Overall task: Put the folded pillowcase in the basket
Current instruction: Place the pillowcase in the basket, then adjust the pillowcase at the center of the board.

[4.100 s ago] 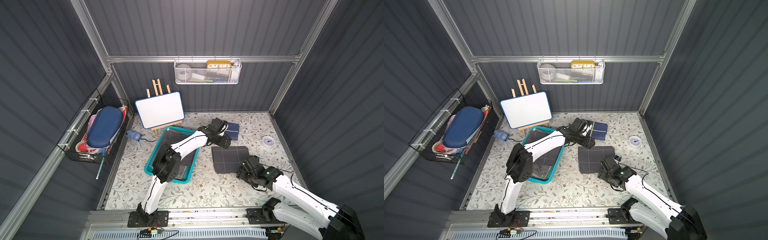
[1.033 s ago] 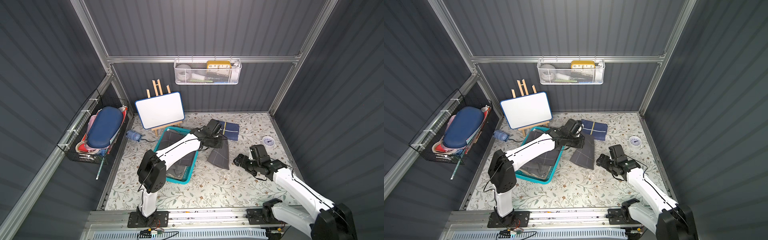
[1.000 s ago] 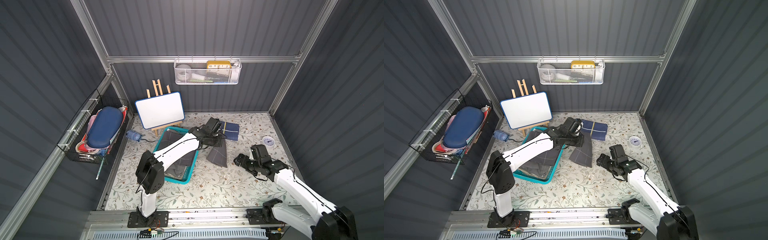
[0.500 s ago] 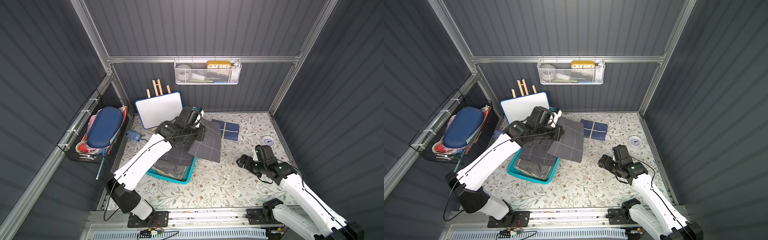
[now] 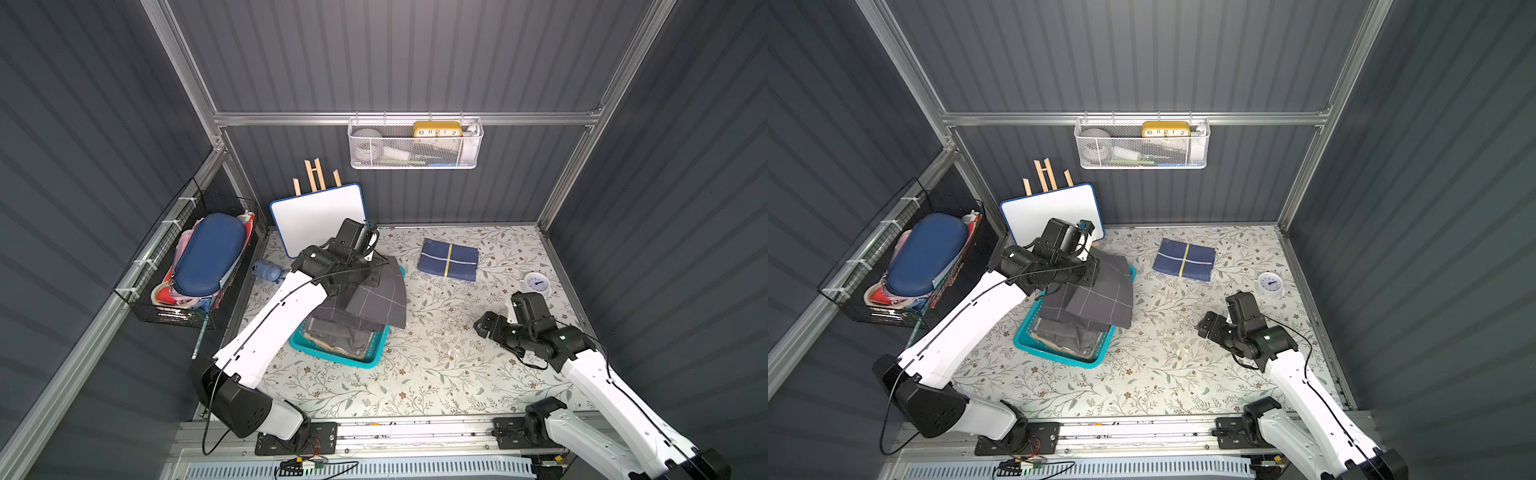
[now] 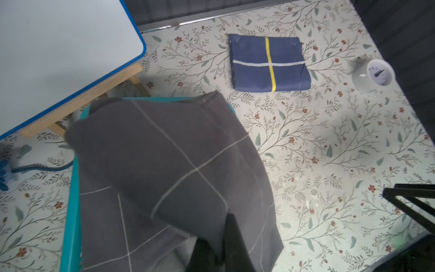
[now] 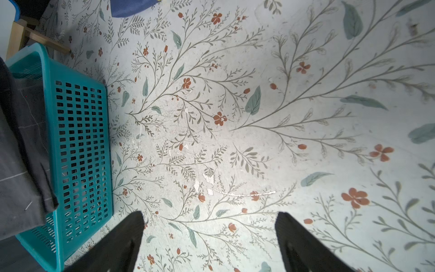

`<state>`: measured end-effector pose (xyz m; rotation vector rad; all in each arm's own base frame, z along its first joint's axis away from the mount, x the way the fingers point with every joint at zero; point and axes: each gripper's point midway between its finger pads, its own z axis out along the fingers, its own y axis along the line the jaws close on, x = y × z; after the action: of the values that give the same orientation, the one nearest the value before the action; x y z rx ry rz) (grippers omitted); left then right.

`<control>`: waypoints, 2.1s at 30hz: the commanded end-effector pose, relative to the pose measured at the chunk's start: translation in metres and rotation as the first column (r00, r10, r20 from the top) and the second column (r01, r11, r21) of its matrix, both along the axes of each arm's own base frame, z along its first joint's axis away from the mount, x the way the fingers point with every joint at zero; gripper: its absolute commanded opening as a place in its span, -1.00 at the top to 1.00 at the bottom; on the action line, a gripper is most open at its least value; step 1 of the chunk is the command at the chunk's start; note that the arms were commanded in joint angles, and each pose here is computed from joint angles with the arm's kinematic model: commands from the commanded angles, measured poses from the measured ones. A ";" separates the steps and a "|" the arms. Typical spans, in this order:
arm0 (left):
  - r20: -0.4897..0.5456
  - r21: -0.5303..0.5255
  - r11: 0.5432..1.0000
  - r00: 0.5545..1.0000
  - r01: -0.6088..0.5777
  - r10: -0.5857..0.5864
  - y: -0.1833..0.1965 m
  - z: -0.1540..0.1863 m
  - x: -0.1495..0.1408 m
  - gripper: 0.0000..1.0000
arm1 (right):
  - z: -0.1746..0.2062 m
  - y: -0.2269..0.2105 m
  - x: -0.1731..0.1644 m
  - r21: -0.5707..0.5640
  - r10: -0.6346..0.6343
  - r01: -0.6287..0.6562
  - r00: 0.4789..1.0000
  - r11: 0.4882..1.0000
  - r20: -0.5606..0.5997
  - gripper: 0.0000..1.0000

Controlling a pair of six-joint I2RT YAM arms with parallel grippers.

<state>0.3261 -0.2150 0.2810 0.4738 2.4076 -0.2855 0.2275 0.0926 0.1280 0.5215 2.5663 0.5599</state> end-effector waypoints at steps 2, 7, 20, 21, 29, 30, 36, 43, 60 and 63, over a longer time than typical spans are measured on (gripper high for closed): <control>0.074 0.076 0.997 0.997 0.008 -0.014 0.021 0.016 -0.007 1.00 | -0.010 -0.003 -0.008 -0.020 0.004 -0.005 0.999 1.000 -0.033 -0.85; 0.026 0.096 0.994 0.998 0.049 -0.052 0.031 -0.017 -0.006 1.00 | -0.009 -0.002 -0.007 -0.016 0.001 -0.001 1.000 1.000 -0.031 -0.85; -0.244 0.285 0.945 0.941 -0.160 0.233 0.106 -0.152 0.021 0.82 | -0.007 0.000 -0.007 -0.004 0.005 -0.005 1.000 1.000 -0.029 -0.85; -0.238 0.303 0.936 0.937 -0.178 0.255 0.112 -0.153 0.022 0.77 | -0.008 0.000 -0.007 -0.003 0.004 -0.004 1.000 1.000 -0.030 -0.85; -0.226 0.414 0.846 0.862 -0.337 0.454 0.151 -0.149 0.009 0.20 | 0.000 0.001 0.006 -0.017 0.006 -0.006 1.000 1.000 -0.008 -0.85; -0.224 0.413 0.839 0.853 -0.356 0.472 0.152 -0.147 0.007 0.20 | 0.002 0.002 0.010 -0.022 0.009 -0.009 1.000 1.000 -0.007 -0.85; -0.131 0.361 0.797 0.819 -0.485 0.558 0.163 -0.112 0.006 0.21 | 0.017 0.008 0.042 -0.056 0.020 -0.019 1.000 0.998 0.005 -0.85; -0.029 0.280 0.777 0.804 -0.563 0.594 0.168 -0.067 0.012 -0.34 | 0.024 0.030 0.104 -0.107 0.055 -0.054 0.998 0.993 0.013 -0.85; 0.201 -0.418 0.905 0.962 -0.084 0.182 0.075 0.031 -0.029 -0.99 | -0.048 0.046 0.285 -0.458 0.133 -0.175 0.983 0.872 -0.122 -0.81; 0.238 -0.427 0.901 0.953 -0.073 0.189 0.077 0.037 -0.031 -0.99 | -0.067 0.042 0.296 -0.509 0.133 -0.197 0.978 0.838 -0.159 -0.79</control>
<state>0.2969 -0.1343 0.2935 0.1152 2.1272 -0.5666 0.5274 0.1507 0.0744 0.2000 2.6804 0.0162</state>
